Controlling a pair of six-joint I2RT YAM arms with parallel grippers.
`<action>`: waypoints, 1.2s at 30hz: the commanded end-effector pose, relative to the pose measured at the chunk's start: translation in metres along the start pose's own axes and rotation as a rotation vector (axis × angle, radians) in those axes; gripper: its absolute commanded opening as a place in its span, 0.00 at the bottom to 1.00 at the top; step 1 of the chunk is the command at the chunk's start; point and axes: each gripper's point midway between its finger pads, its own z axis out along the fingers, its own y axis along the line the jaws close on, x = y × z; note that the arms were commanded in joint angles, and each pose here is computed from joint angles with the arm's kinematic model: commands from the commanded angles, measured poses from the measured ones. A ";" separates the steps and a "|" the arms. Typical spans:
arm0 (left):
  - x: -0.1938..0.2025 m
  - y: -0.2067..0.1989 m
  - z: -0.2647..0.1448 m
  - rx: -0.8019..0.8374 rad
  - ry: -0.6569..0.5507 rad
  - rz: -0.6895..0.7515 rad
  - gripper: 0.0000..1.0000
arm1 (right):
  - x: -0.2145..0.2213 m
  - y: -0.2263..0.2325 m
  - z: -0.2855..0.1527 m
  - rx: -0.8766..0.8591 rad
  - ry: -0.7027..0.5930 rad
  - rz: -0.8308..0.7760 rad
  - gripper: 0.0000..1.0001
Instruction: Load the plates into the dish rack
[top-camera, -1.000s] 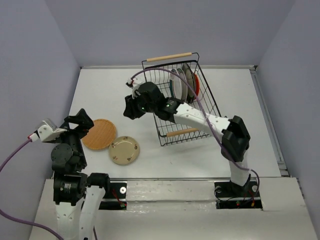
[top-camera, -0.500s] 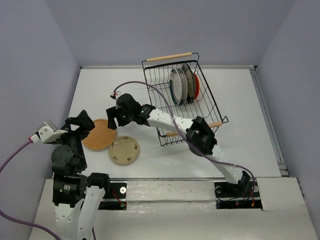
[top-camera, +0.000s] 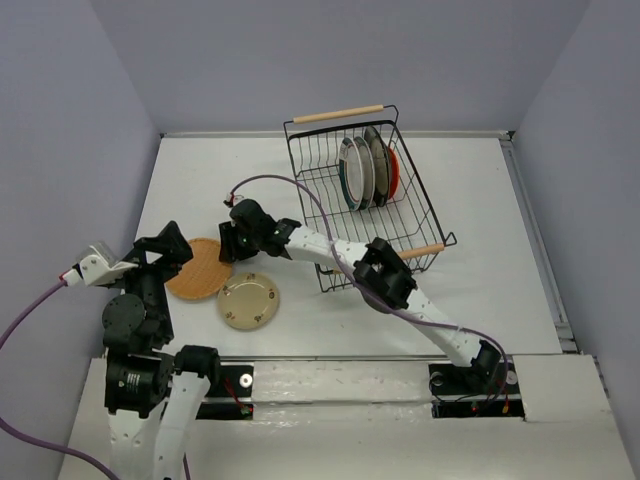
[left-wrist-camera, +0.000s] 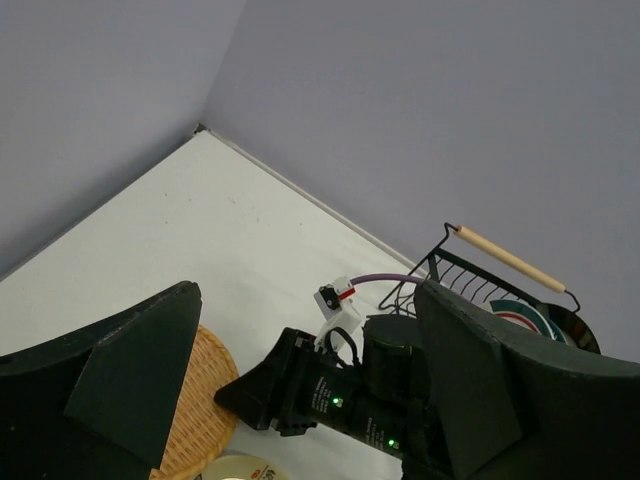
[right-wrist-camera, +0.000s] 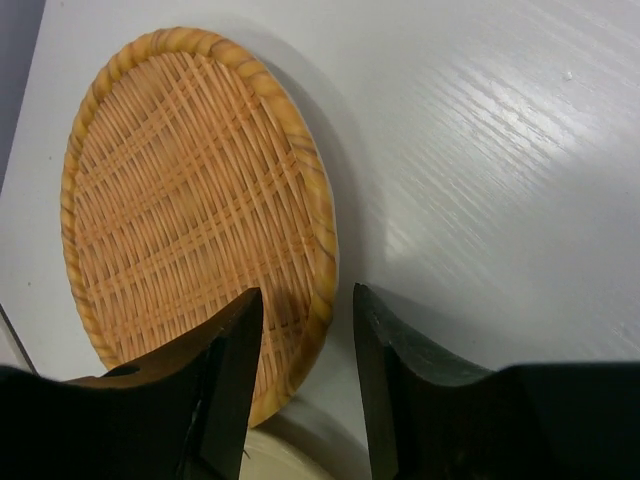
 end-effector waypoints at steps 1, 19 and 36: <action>-0.011 -0.006 -0.003 0.033 -0.045 -0.010 0.99 | -0.018 0.025 0.008 -0.114 -0.074 0.077 0.46; -0.013 -0.007 -0.004 0.044 -0.049 -0.003 0.99 | -0.115 0.070 -0.032 -0.254 -0.360 0.143 0.07; 0.010 -0.029 -0.001 0.173 0.035 0.049 0.99 | -0.255 -0.034 -0.303 0.515 -0.847 -0.224 0.07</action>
